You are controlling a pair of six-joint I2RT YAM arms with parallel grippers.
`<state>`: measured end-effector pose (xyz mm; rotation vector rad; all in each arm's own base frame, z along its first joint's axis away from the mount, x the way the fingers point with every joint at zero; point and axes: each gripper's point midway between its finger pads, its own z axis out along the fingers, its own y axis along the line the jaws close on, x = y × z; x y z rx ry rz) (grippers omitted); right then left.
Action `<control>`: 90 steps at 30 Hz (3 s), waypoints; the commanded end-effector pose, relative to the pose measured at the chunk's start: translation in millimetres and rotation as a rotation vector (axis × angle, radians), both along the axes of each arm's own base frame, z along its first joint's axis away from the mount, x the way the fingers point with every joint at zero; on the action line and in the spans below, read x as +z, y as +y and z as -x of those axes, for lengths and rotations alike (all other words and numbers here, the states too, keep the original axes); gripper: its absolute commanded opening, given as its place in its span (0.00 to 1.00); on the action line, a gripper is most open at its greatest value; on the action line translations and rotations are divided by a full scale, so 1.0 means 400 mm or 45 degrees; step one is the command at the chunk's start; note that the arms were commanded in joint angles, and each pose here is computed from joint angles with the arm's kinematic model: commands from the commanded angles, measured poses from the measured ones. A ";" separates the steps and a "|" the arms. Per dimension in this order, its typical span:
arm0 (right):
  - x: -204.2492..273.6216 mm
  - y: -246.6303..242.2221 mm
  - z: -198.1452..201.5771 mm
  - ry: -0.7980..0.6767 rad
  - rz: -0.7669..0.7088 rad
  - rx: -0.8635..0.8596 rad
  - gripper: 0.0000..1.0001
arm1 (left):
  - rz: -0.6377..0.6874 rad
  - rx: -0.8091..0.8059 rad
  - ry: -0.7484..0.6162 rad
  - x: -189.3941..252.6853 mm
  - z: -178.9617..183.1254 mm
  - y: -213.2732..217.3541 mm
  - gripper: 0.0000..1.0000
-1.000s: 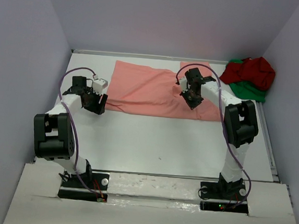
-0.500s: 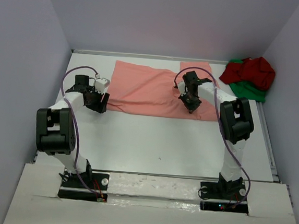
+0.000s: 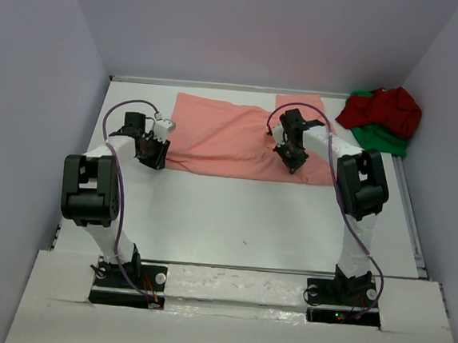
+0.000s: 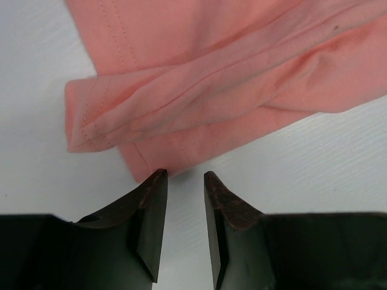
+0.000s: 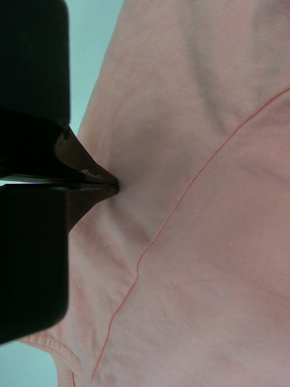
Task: Fold and stack the t-shirts
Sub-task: Fold the flattened tshirt in 1/3 of the way
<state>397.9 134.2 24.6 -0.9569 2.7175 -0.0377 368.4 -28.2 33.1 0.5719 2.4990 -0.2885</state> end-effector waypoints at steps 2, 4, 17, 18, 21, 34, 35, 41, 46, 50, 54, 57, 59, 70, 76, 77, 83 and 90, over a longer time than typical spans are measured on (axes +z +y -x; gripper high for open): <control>-0.022 0.006 0.007 0.027 0.002 0.005 0.00 | -0.010 0.010 -0.040 0.025 -0.033 -0.004 0.40; -0.021 0.004 0.006 0.026 0.005 0.004 0.00 | -0.022 0.015 -0.044 0.025 -0.036 0.000 0.40; -0.016 0.006 0.001 0.023 0.006 0.010 0.00 | -0.095 0.086 -0.065 0.020 -0.051 0.028 0.36; -0.016 0.006 0.002 0.026 0.005 0.010 0.00 | -0.094 0.083 -0.064 0.019 -0.051 0.027 0.36; -0.014 0.006 0.001 0.023 0.007 0.013 0.00 | -0.092 0.078 -0.060 0.016 -0.052 0.024 0.35; -0.013 0.001 0.001 0.020 0.019 0.016 0.00 | -0.105 0.072 -0.054 0.010 -0.056 0.019 0.28; -0.015 0.000 0.002 0.023 0.023 0.016 0.00 | -0.109 0.074 -0.052 0.008 -0.054 0.020 0.27; -0.014 0.002 -0.001 0.022 0.020 0.014 0.00 | -0.125 0.077 -0.060 0.011 -0.055 0.021 0.00; -0.014 0.000 0.000 0.023 0.024 0.013 0.00 | -0.130 0.078 -0.059 0.013 -0.052 0.021 0.00; -0.016 -0.007 -0.002 0.020 0.043 0.010 0.00 | -0.156 0.090 -0.069 0.021 -0.051 0.033 0.00; -0.017 -0.013 -0.004 0.015 0.060 0.006 0.00 | -0.183 0.099 -0.094 0.041 -0.052 0.043 0.00; -0.016 -0.014 -0.005 0.012 0.063 0.007 0.00 | -0.233 0.070 -0.115 0.054 -0.046 0.029 0.00; -0.014 -0.013 -0.008 0.009 0.062 0.005 0.00 | -0.252 0.073 -0.115 0.053 -0.042 0.035 0.00; -0.020 -0.018 -0.007 0.013 0.079 0.008 0.00 | -0.355 0.070 -0.133 0.078 -0.033 0.069 0.00; -0.020 -0.030 -0.011 0.010 0.087 -0.002 0.00 | -0.398 0.075 -0.119 0.070 -0.024 0.084 0.00; -0.021 -0.031 -0.011 0.012 0.088 0.000 0.00 | -0.405 0.078 -0.113 0.066 -0.020 0.087 0.00; -0.019 -0.033 -0.013 0.007 0.097 0.001 0.00 | -0.449 0.081 -0.107 0.056 -0.008 0.102 0.00; -0.020 -0.035 -0.014 0.005 0.101 0.002 0.00 | -0.519 0.092 -0.109 0.053 0.002 0.127 0.00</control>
